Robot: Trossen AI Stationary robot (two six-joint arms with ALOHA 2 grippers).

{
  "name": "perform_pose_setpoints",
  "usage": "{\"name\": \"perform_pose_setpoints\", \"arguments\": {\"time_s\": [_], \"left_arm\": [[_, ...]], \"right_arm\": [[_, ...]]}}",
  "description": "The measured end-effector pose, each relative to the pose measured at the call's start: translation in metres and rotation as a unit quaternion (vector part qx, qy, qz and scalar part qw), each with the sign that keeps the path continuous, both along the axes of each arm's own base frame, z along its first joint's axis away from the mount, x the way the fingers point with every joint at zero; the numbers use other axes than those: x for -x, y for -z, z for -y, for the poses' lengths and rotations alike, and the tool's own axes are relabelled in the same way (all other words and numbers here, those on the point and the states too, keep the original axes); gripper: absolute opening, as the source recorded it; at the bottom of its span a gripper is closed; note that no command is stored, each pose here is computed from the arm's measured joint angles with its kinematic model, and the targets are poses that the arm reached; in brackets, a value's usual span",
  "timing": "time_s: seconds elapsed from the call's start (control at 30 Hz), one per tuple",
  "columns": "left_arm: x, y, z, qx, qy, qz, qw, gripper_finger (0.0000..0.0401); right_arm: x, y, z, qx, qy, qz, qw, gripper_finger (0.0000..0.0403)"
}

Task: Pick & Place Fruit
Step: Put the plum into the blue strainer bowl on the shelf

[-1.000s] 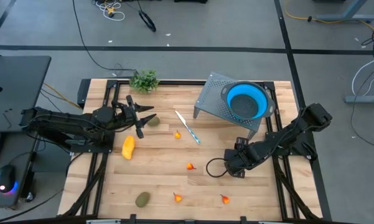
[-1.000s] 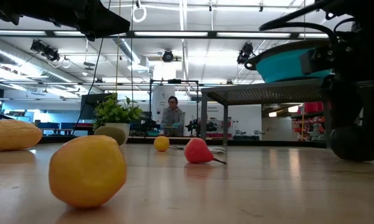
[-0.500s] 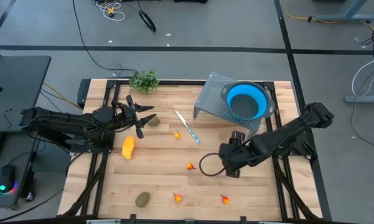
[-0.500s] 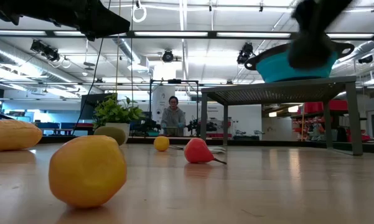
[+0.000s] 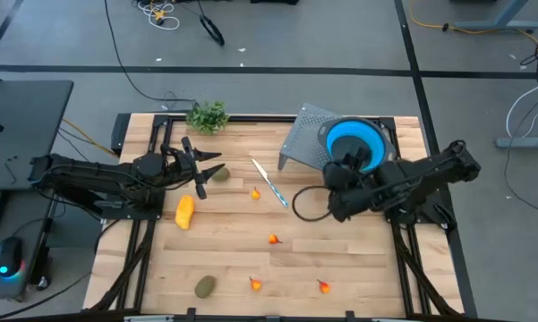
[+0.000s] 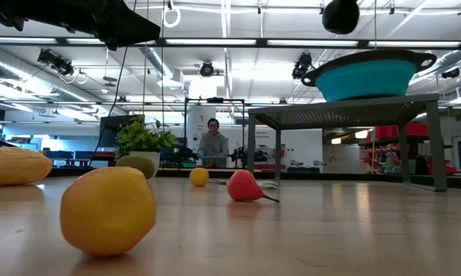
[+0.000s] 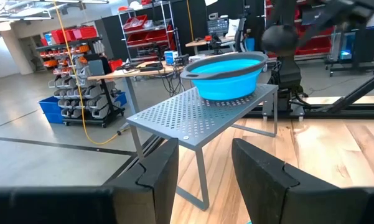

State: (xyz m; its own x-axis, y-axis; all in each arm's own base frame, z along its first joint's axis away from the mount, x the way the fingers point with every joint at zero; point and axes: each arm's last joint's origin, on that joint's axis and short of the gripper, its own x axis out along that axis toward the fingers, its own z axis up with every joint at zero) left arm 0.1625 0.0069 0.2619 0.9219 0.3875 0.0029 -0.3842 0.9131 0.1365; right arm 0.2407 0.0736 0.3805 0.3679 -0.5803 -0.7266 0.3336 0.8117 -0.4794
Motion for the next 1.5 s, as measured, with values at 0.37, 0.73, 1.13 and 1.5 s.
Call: {"name": "perform_pose_setpoints", "arguments": {"time_s": [0.37, 0.73, 1.13, 1.5], "left_arm": [[0.000, 0.000, 0.000, 0.000, 0.000, 0.000, 1.000, 0.0158], [0.000, 0.001, 0.000, 0.000, 0.000, -0.004, 1.000, 0.0158], [0.000, 0.001, 0.000, 0.000, 0.000, -0.007, 1.000, 0.0158], [0.000, 0.001, 0.000, -0.006, 0.000, -0.009, 1.000, 0.0158]], "right_arm": [[-0.008, 0.001, 0.049, 0.020, 0.085, -0.014, 0.996, 0.0283], [-0.006, 0.001, 0.088, -0.033, 0.132, -0.041, 0.990, 0.0283], [0.032, -0.019, 0.115, -0.140, 0.101, -0.034, 0.984, 0.0283], [0.051, 0.005, 0.128, -0.159, 0.120, -0.080, 0.977, 0.0285]]}}
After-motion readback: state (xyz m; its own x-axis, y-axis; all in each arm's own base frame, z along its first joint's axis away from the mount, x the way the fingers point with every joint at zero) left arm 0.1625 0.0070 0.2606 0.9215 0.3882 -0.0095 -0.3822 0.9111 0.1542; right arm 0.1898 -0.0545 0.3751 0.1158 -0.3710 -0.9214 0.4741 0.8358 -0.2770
